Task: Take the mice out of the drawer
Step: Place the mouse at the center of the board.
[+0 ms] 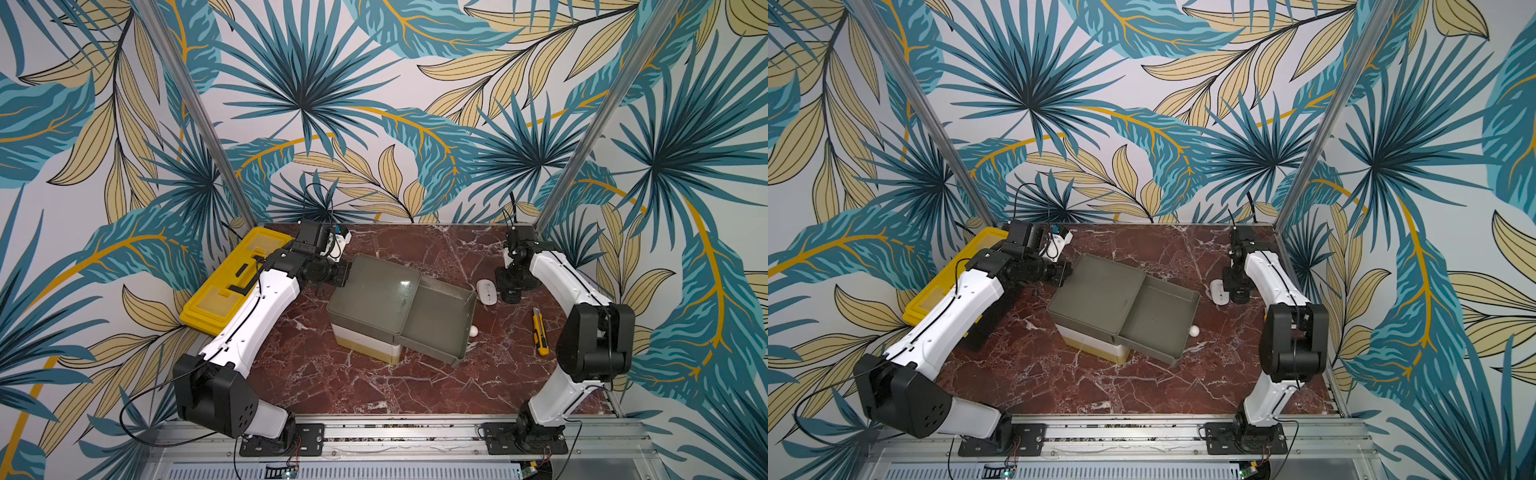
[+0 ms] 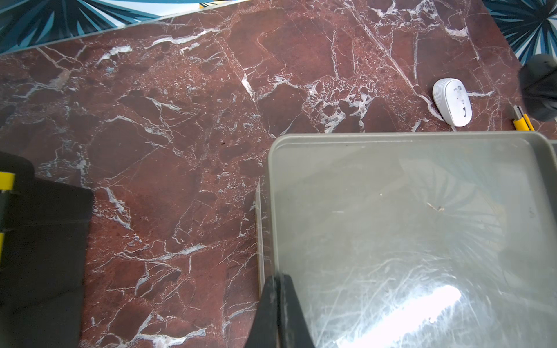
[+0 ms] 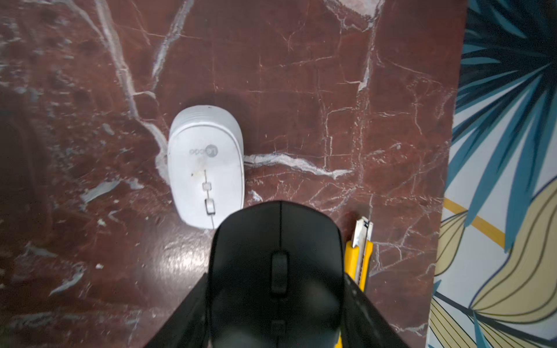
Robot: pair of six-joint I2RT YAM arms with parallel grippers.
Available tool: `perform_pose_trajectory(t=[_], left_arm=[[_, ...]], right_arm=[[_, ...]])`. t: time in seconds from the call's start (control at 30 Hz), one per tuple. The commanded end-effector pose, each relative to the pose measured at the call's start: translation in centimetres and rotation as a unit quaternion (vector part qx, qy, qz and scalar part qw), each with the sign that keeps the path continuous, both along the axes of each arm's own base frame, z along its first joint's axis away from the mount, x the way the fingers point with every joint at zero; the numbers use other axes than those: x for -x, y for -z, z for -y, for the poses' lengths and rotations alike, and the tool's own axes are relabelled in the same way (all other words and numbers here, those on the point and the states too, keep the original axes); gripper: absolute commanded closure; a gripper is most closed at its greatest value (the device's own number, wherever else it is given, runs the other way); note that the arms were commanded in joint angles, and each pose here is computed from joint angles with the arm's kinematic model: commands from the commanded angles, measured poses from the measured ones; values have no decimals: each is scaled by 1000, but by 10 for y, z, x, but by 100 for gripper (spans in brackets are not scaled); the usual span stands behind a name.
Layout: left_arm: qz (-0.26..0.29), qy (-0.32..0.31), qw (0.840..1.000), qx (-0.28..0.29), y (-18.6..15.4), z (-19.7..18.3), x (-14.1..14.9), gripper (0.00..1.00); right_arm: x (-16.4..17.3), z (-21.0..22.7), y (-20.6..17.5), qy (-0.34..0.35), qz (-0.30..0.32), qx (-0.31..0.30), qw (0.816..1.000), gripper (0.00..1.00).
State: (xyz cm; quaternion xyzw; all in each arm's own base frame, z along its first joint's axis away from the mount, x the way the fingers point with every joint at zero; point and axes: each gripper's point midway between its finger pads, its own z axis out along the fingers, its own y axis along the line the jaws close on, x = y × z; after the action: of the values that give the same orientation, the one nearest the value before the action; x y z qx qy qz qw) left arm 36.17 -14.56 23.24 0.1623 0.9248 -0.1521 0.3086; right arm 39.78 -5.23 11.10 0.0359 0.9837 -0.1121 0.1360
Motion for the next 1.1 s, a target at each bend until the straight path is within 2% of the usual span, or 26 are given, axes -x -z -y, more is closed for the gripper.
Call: perform_pose_trajectory(t=[0.0,0.17,0.4,0.83,1.07], left_arm=[[-83,35,996,3,30,7,35,100],[-85,39,996,9,28,10,34,100],[-81,41,996,11,25,10,36,100],[-84,40,996,7,27,9,36,100],[-84,39,996,6,27,8,36,100]], right_arm=[[-16,19,4,28,9,13,999,50],[-34,30,17,44,15,-23,999,49],[-49,36,37,36,-2,-41,998,49],[-52,38,67,22,-20,-45,999,49],[-50,42,84,25,-42,-47,998,45]])
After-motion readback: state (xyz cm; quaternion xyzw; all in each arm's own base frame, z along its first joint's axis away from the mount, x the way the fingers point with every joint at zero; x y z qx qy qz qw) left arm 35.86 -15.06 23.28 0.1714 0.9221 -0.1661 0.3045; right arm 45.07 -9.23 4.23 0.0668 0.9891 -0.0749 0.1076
